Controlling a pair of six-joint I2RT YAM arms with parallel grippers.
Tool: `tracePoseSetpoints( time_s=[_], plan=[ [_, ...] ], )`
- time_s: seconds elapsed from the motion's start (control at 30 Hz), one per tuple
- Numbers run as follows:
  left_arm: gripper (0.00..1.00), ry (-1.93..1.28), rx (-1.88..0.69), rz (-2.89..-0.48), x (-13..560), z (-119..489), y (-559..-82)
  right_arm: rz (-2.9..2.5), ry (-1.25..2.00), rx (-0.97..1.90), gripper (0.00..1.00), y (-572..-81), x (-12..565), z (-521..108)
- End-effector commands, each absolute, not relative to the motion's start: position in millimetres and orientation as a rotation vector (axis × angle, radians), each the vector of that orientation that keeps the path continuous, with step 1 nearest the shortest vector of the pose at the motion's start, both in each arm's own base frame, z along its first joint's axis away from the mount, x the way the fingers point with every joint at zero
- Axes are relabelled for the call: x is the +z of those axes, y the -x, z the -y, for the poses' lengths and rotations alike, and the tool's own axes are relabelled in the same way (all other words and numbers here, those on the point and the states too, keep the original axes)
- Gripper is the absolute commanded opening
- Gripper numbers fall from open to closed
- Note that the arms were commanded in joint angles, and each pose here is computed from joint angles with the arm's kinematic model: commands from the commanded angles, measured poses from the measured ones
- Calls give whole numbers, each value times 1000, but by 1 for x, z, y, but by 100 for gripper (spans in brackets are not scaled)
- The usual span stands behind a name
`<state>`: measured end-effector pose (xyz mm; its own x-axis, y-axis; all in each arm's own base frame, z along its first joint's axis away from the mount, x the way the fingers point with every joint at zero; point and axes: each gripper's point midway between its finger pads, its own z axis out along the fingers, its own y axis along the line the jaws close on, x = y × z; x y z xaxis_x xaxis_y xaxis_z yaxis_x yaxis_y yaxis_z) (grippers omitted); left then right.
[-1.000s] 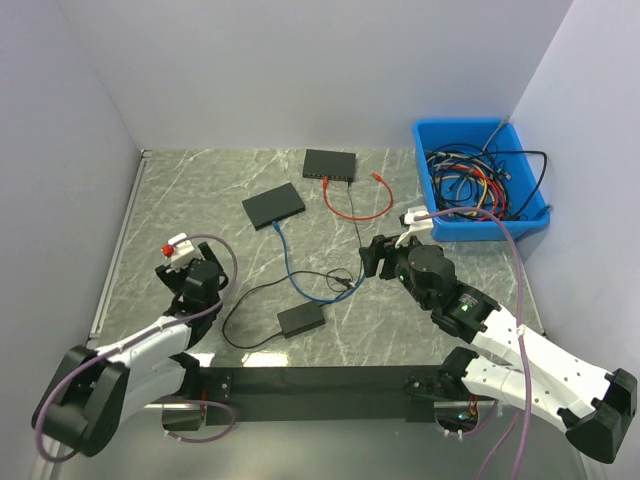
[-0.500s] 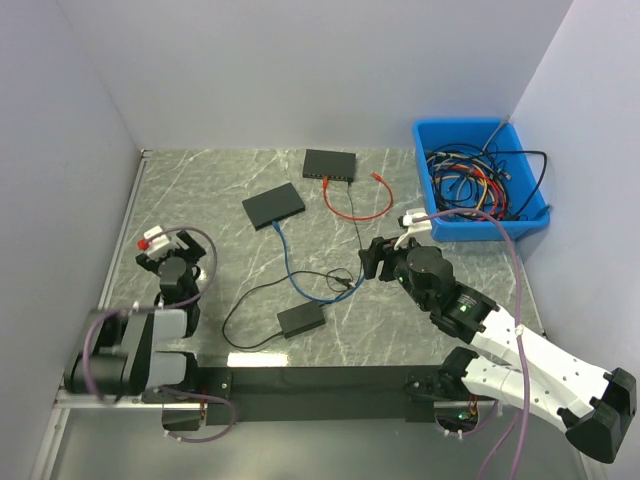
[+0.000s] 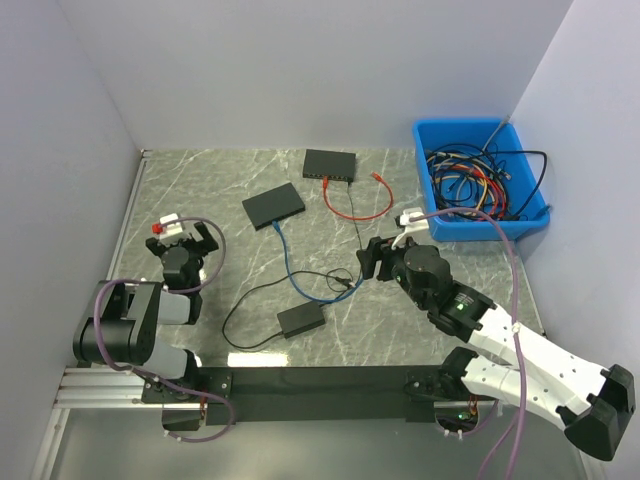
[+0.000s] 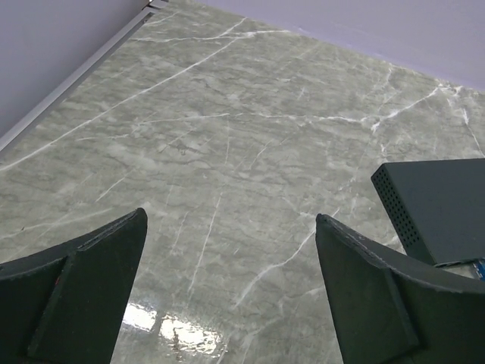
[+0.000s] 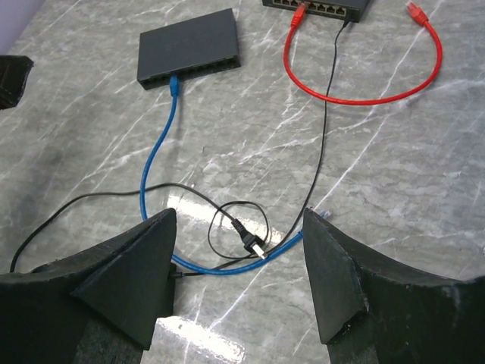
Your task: Insert the plug into the switch port
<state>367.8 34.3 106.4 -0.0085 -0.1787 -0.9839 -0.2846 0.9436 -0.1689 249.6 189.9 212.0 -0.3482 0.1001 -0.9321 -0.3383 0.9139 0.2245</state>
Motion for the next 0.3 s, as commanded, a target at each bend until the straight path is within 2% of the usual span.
tracePoseSetpoints(
  time_s=[0.0, 0.27],
  plan=[
    [99, 337, 62, -1515, 129, -31, -376, -1849, 184, 483, 74, -250, 215, -196],
    [99, 336, 63, -1515, 129, -31, -376, -1852, 209, 508, 74, -256, 210, -210]
  ],
)
